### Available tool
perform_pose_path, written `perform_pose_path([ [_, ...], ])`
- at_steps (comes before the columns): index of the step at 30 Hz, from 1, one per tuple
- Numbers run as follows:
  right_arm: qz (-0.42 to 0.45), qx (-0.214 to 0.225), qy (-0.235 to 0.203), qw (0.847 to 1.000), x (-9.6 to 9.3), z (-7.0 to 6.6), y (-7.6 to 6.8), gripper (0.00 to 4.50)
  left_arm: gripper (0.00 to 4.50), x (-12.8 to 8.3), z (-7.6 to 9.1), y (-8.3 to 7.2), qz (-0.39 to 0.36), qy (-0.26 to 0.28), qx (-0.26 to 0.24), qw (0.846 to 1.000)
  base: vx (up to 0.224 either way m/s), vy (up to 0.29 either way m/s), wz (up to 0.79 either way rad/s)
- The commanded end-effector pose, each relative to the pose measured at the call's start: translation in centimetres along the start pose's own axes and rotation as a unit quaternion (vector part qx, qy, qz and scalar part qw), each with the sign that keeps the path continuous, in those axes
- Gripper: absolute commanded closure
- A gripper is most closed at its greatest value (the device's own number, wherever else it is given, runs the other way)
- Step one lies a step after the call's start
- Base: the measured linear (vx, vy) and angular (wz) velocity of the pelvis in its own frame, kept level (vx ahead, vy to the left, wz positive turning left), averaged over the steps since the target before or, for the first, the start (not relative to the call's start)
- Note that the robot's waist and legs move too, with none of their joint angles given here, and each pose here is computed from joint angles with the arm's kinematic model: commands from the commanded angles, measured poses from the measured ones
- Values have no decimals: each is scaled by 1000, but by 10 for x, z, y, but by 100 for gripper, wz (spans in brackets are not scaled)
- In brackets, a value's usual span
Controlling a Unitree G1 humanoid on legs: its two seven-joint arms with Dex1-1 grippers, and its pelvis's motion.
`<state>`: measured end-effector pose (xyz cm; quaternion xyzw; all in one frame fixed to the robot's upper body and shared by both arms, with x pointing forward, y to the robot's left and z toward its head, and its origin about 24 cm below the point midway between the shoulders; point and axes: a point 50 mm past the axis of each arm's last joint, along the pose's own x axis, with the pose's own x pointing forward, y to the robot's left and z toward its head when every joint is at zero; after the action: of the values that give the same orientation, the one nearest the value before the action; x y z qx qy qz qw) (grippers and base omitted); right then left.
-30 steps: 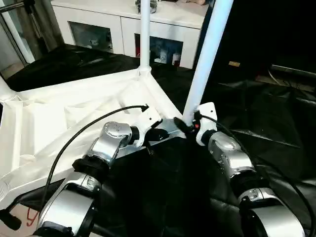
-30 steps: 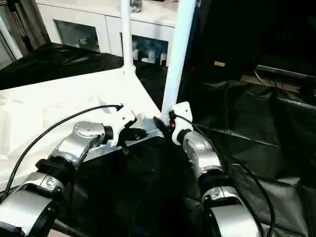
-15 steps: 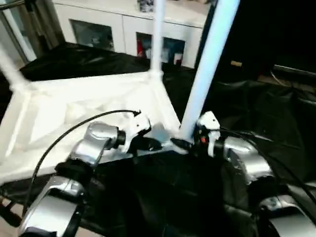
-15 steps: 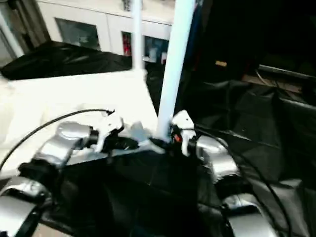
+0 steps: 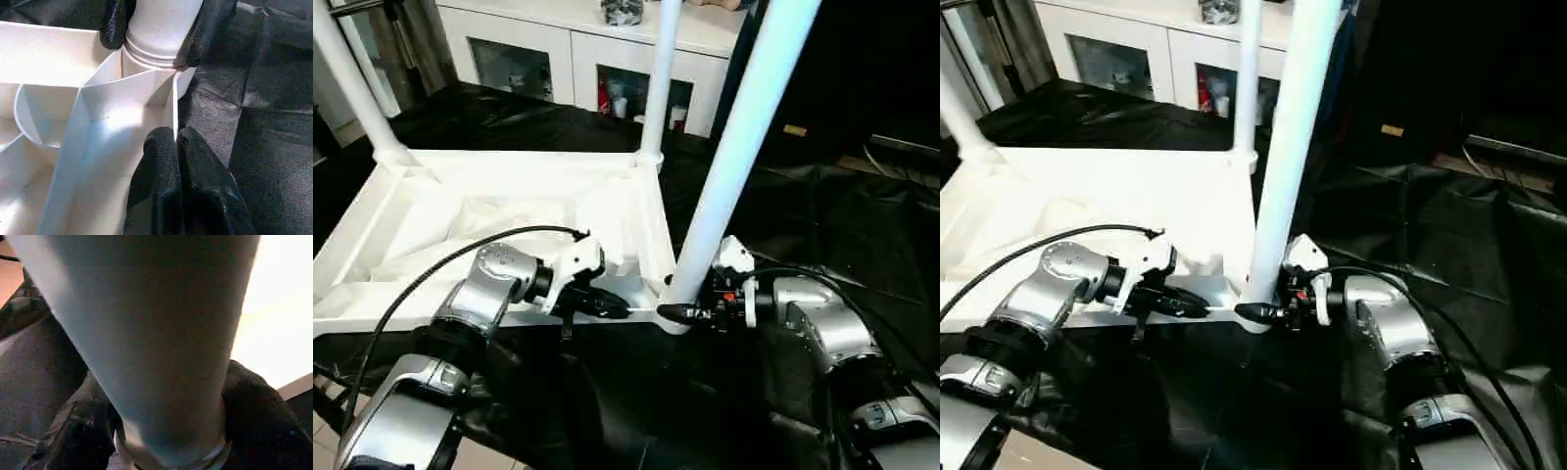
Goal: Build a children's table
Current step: Rotate leg to tighten
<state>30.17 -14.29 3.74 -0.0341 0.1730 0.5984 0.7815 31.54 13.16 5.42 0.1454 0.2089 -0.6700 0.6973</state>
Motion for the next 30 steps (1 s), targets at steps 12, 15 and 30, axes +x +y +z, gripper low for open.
perform_pose_path([
  [12,-155,48,3,987,24,-15,-12,190,450,21,35,18,108,-47,18,993,0,0,0],
  [15,-220,71,-14,973,33,-14,-18,190,450,31,42,23,139,-58,5,989,0,0,0],
  [30,-238,77,-54,967,73,7,-13,93,450,57,49,21,164,-42,23,985,0,0,0],
])
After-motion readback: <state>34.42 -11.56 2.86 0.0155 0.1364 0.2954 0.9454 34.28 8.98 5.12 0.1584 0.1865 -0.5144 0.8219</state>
